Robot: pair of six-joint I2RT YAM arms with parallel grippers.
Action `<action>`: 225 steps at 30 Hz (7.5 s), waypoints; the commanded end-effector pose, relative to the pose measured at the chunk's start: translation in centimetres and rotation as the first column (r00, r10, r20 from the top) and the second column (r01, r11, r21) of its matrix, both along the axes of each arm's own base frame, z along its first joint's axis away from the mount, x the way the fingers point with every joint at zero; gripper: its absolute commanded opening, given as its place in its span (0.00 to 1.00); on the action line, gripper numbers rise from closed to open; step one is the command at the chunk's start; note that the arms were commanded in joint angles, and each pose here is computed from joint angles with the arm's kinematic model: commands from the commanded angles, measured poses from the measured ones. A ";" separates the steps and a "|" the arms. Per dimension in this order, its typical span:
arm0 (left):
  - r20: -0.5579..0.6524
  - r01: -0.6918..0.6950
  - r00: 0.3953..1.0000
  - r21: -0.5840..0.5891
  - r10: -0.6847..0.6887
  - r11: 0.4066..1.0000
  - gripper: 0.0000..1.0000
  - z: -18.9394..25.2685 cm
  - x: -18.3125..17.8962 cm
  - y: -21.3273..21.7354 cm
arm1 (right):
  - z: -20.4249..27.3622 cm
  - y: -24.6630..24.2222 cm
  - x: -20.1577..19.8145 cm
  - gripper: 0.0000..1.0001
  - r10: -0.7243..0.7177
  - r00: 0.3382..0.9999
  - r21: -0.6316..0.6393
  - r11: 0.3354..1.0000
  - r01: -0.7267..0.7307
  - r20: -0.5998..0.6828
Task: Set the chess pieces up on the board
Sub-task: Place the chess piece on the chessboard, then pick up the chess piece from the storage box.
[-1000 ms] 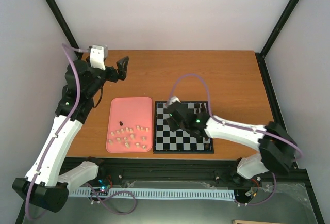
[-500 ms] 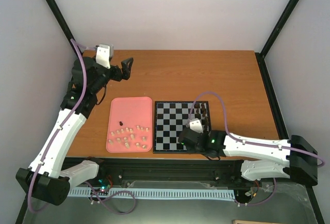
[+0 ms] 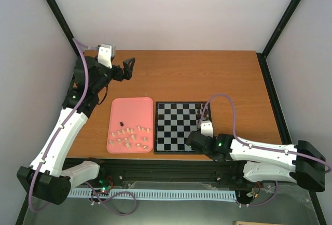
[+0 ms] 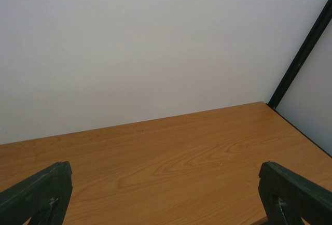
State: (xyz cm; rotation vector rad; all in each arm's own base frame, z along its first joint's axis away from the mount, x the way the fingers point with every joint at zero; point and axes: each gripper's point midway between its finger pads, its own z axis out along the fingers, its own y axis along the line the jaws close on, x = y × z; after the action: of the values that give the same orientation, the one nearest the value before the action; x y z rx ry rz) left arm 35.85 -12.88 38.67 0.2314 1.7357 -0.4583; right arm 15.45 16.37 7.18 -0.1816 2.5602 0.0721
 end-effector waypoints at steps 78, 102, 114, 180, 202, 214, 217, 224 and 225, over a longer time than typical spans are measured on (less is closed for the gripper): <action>0.045 0.002 0.999 -0.007 -0.002 1.000 1.00 1.8 0.1 -0.4 | -4.6 -1.8 1.3 0.09 -0.022 0.992 -0.005 1.000 0.021 -0.125; 0.048 0.004 0.999 -0.008 -0.003 1.000 1.00 1.9 0.1 -0.4 | -4.6 -2.2 1.0 0.15 -0.028 0.989 -0.034 0.999 0.024 -0.143; 0.050 0.000 0.999 -0.005 0.000 1.000 1.00 2.0 0.1 -0.3 | -3.0 -0.9 1.7 0.19 0.020 0.994 0.015 1.000 -0.019 -0.106; 0.163 -0.028 0.986 -0.032 0.033 0.999 1.00 5.9 -6.1 2.0 | -1.6 39.5 10.3 0.34 0.848 0.527 0.211 0.507 -0.836 0.049; 0.158 -0.044 0.986 -0.023 0.047 0.999 1.00 5.6 -5.5 2.1 | -2.8 38.8 11.0 0.20 0.835 0.551 0.169 0.544 -0.822 -0.005; 0.159 -0.050 0.986 -0.023 0.053 0.999 1.00 5.5 -5.6 2.2 | -1.6 38.6 11.8 0.04 0.821 0.570 0.155 0.558 -0.815 0.043; 0.163 -0.050 0.985 -0.023 0.053 0.998 1.00 5.7 -5.7 2.3 | 0.7 38.2 12.6 0.04 0.802 0.586 0.129 0.572 -0.810 0.118; 0.162 -0.054 0.985 -0.021 0.057 0.998 1.00 5.6 -5.6 2.3 | 7.1 34.9 14.9 0.04 0.714 0.645 0.057 0.657 -0.752 0.271; 0.161 -0.053 0.985 -0.021 0.055 0.998 1.00 5.6 -5.5 2.3 | 7.9 34.3 15.1 0.04 0.701 0.652 0.048 0.670 -0.741 0.287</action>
State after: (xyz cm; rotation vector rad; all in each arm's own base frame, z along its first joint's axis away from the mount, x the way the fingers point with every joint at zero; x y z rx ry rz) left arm 30.62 -10.70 43.52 0.1903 1.6034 -0.4210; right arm 27.96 51.73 7.40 -1.2432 2.2206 0.5589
